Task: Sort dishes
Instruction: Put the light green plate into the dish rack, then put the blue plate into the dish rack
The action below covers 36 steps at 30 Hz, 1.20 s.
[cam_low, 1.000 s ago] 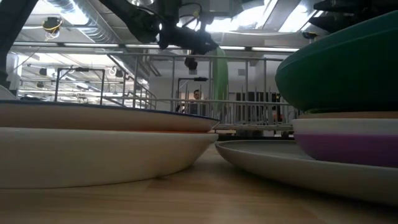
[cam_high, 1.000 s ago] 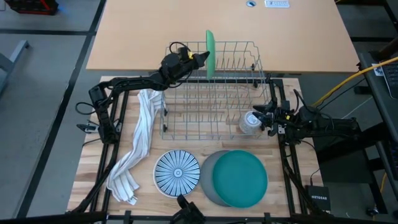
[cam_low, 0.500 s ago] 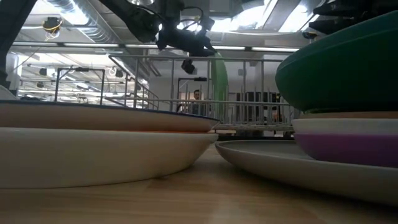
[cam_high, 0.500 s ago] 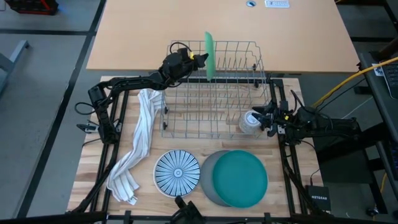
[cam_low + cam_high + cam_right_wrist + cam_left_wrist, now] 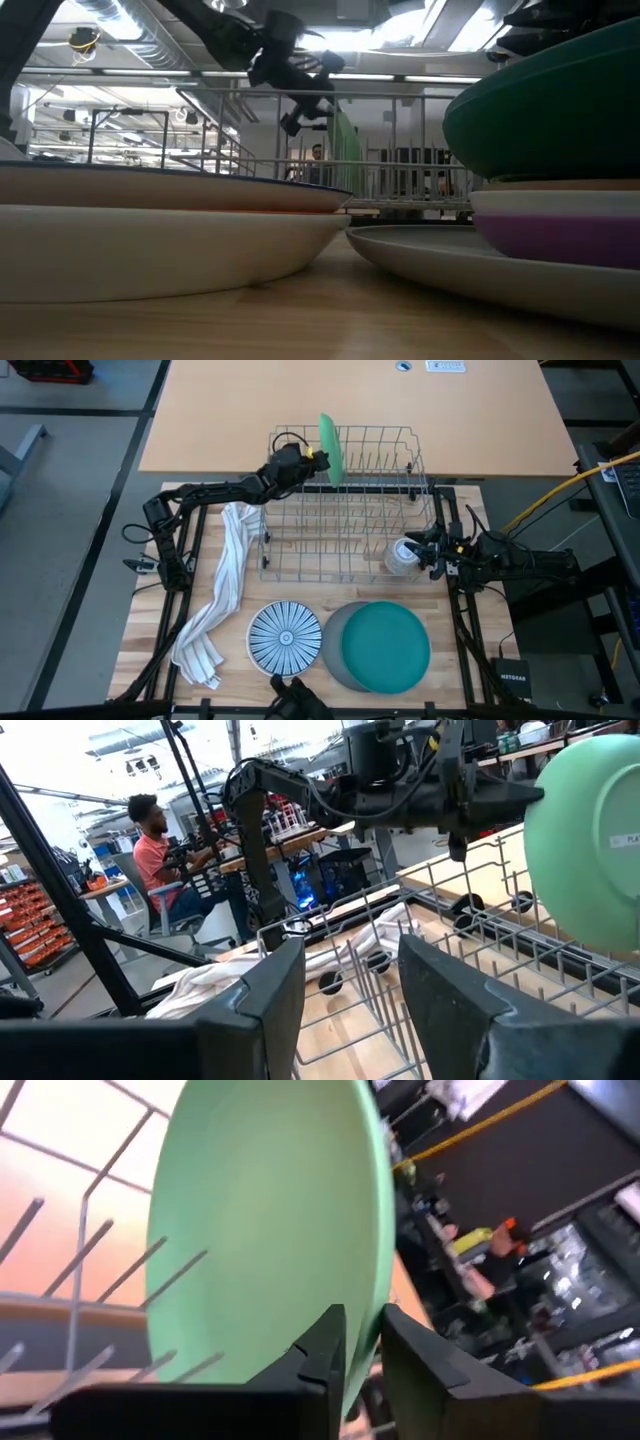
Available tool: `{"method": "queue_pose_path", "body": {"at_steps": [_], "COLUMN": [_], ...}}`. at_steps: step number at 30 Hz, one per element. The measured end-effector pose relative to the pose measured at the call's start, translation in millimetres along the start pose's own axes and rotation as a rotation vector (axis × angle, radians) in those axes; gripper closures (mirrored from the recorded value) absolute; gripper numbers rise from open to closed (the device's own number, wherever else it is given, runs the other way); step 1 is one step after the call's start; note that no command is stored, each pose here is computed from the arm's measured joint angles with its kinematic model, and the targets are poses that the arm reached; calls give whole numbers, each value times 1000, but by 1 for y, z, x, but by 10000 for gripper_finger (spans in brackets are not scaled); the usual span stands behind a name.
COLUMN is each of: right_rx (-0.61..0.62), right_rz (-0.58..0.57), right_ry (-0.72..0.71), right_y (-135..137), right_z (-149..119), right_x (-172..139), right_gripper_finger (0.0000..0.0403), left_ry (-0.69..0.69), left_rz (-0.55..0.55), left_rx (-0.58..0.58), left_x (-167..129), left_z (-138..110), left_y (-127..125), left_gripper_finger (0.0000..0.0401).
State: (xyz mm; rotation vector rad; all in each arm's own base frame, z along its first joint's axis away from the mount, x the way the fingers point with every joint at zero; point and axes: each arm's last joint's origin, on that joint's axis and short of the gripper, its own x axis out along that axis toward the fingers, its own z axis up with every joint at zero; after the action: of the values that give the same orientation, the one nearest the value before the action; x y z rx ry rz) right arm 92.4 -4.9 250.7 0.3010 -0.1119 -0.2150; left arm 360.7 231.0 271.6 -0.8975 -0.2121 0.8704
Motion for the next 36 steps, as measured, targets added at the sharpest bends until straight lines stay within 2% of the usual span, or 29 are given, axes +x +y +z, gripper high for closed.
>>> {"method": "queue_pose_path", "body": {"at_steps": [8, 12, 16, 29, 33, 36], "right_rx": [-6, -2, 27, 40, 96, 127], "right_rz": [-6, -6, -6, -6, -6, 16], "right_ry": [21, 20, 20, 20, 20, 29], "right_y": [-1, -1, -1, -1, -1, 0], "right_z": [-2, -2, -2, -2, -2, -2], "right_x": [0, 0, 0, 0, 0, 0], "right_gripper_finger": [237, 237, 237, 237, 237, 237], "left_ry": [42, 120, 192, 218, 244, 337], "left_rz": [-28, -79, -66, -36, -62, -138], "left_rx": [149, 292, 404, 489, 494, 489], "left_x": [-2, -6, -16, -46, -58, -69], "left_z": [-5, -5, 0, 26, 34, 33], "left_y": [-3, -6, -7, -18, -24, -30], "left_gripper_finger": [280, 253, 239, 237, 237, 237]}}
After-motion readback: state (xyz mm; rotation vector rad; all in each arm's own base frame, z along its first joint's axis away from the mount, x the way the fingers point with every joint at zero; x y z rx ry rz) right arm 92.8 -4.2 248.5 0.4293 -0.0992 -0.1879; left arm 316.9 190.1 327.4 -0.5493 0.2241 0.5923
